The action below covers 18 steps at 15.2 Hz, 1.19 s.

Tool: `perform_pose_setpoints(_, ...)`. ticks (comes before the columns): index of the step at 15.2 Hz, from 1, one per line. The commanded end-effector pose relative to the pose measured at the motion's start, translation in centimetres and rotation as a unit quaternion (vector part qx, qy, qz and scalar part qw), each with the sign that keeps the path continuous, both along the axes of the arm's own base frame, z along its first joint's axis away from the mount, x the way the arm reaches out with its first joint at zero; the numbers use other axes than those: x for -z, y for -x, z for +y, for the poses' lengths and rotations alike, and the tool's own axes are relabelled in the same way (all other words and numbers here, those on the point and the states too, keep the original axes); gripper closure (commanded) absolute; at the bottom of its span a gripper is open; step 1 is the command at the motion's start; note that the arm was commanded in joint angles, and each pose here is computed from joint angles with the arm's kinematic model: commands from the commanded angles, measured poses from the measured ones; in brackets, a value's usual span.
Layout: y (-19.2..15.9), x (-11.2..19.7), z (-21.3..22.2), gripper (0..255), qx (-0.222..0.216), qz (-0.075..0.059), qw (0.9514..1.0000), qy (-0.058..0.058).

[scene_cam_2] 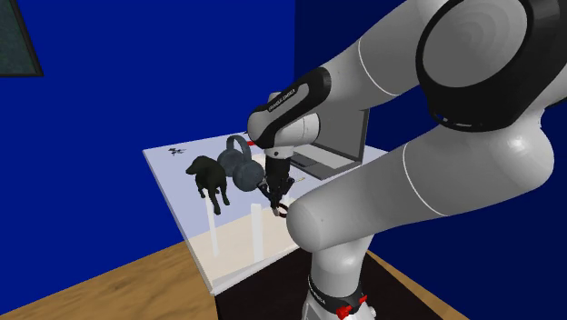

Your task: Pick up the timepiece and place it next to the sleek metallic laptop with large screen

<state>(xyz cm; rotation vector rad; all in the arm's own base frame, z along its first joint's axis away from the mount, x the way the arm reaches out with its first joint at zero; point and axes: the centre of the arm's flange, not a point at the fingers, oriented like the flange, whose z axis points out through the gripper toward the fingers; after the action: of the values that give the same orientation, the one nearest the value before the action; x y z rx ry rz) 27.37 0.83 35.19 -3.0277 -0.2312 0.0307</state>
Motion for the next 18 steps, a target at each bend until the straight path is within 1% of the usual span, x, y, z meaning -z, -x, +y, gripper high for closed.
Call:
perform_pose_setpoints(1,0.0,-0.5,0.0,255,0.0,0.0,1.0,0.0)
perform_pose_setpoints(18,0.0,-9.5,0.0,255,0.0,0.0,1.0,0.0)
